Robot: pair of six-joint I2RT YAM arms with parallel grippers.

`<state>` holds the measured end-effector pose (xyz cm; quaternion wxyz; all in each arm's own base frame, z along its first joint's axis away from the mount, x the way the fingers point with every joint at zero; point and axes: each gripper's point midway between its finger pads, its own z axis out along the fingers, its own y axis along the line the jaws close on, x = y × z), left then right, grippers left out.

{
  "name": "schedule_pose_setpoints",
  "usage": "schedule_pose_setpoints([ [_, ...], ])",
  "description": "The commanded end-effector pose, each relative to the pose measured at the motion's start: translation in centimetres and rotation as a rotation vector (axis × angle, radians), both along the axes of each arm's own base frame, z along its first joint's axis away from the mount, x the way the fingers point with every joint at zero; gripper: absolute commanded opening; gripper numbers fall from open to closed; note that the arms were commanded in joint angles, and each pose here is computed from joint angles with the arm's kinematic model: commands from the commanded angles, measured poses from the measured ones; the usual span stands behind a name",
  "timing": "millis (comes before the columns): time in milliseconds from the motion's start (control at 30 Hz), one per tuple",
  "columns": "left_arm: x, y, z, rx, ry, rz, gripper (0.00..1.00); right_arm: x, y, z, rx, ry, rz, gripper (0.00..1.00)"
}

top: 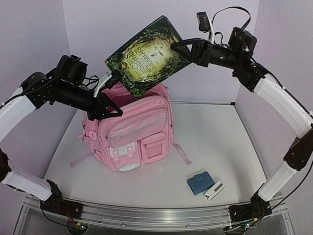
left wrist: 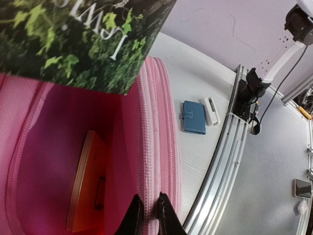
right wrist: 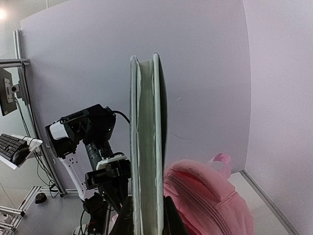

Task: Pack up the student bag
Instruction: Place the book in the student bag.

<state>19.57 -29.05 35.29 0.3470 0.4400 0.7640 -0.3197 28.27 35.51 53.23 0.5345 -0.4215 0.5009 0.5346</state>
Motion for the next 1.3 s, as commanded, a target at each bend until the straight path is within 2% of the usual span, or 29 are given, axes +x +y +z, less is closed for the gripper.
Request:
schedule_pose_setpoints([
  [0,-1.9,-0.4,0.7,-0.005,0.041,-0.102,0.0,-1.2,-0.2,3.4,0.065,-0.136,0.043,0.0],
  [167,-1.8,-0.1,1.3,-0.02,0.003,-0.088,0.0,-0.2,0.9,0.8,-0.018,-0.101,0.067,0.0],
  [333,-1.7,0.1,1.6,-0.024,-0.019,-0.078,0.0,2.2,1.1,-4.1,-0.238,-0.094,-0.043,0.0],
  [467,-1.5,0.3,1.4,-0.009,-0.025,-0.07,0.0,2.6,0.9,-6.0,-0.333,-0.101,-0.056,0.0],
  [833,-0.9,0.1,1.0,0.024,-0.02,-0.063,0.0,0.1,1.3,-8.0,-0.386,-0.144,0.128,0.0],
  [1267,-0.2,-0.4,0.8,0.04,-0.016,-0.061,0.0,0.0,4.5,-15.5,-0.554,-0.076,0.228,0.0],
])
